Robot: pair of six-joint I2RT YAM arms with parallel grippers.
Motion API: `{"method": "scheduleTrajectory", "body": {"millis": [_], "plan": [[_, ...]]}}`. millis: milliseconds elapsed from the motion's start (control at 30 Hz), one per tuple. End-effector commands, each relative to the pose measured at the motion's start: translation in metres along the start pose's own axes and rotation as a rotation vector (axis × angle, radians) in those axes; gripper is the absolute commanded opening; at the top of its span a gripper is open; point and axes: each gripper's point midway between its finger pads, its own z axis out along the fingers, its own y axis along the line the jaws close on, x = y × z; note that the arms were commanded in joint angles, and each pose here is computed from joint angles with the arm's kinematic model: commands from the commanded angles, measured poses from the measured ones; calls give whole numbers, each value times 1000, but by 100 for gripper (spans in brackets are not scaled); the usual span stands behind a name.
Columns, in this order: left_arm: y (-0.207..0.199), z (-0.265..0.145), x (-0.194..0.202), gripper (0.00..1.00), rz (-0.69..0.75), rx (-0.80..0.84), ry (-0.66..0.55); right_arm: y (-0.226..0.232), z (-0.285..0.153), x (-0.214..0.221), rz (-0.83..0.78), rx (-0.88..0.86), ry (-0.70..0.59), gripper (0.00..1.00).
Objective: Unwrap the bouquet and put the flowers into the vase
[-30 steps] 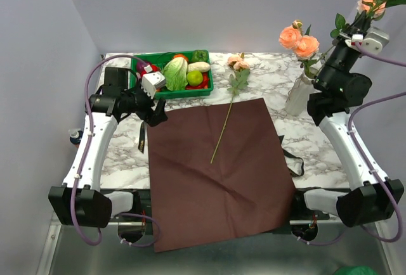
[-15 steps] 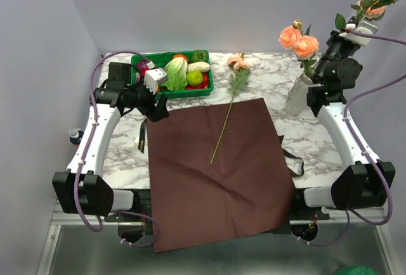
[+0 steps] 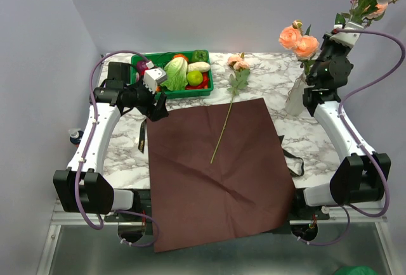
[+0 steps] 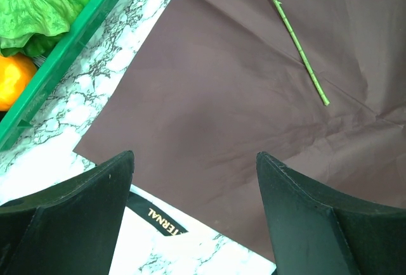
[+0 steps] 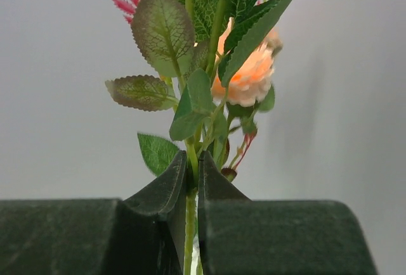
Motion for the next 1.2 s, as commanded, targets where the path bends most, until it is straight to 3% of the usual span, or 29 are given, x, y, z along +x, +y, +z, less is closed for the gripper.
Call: {"method": "scheduleTrajectory", "body": {"millis": [0,67,100,200,367,533,767,867,1033,1167], "plan": [[0,-4,-10,87,23,9,-36,-2,-2,21,13,22,147,17],[-1,-5,-10,87,21,8,-35,-1,-9,40,12,24,254,30],[-2,-7,-12,87,25,5,-39,-1,-8,36,28,25,271,48],[-4,-10,-11,87,27,0,-42,3,-18,47,41,-5,369,67],[-9,-18,-14,87,33,-10,-51,8,-40,40,100,-58,492,73],[-16,-28,-18,87,43,-19,-74,23,-79,18,154,-149,508,74],[-22,-41,-28,88,36,-47,-102,94,-165,-10,195,-410,565,74],[-25,-46,-30,88,32,-60,-116,126,-212,15,177,-486,676,73],[-26,-49,-32,89,26,-68,-123,185,-294,92,60,-615,934,73],[-24,-50,-31,89,33,-82,-119,206,-329,137,-4,-505,1142,73]]}}
